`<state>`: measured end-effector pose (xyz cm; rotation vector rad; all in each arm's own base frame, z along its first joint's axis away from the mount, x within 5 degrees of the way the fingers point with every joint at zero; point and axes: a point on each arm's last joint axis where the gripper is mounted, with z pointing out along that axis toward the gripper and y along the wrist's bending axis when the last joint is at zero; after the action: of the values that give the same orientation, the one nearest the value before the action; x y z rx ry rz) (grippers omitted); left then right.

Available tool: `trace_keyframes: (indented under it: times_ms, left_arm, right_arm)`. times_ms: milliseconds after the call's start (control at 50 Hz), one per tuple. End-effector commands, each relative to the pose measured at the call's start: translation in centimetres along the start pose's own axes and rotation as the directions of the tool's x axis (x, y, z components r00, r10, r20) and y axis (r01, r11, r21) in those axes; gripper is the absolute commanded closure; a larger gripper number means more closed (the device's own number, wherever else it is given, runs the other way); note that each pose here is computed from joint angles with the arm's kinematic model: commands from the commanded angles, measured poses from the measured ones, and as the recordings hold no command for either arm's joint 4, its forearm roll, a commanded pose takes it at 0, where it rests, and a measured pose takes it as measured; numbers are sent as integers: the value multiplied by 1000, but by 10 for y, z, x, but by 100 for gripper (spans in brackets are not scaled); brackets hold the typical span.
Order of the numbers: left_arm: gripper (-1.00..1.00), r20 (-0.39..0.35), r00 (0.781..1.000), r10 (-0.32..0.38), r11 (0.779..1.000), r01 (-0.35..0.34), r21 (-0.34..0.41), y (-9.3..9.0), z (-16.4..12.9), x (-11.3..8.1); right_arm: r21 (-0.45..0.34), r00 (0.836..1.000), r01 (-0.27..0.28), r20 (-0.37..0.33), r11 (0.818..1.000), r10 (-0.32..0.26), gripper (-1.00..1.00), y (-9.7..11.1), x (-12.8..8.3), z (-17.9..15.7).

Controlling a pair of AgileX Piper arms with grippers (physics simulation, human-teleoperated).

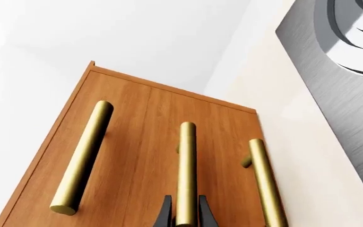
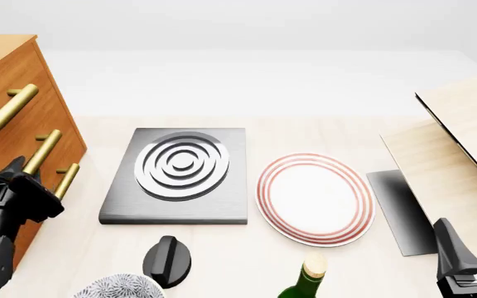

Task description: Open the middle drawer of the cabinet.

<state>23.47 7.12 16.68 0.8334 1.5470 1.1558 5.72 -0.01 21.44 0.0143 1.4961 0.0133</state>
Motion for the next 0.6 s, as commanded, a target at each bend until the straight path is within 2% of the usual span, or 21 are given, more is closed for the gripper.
trace_keyframes:
  times_ms: [20, 160, 600]
  left_arm:
    - [100, -106, 994, 11, 999, -15, -40, 6, -12, 20]
    - [100, -77, 995, 68, 995, -74, -69, 14, -22, 11]
    - [100, 60, 987, 148, 986, -142, -88, 15, -34, -21]
  right_arm:
    - [0, 1000, 0, 0, 1000, 0, -100, 0, 0, 0]
    - [0, 1000, 0, 0, 1000, 0, -100, 0, 0, 0]
    - [0, 1000, 0, 0, 1000, 0, -100, 0, 0, 0]
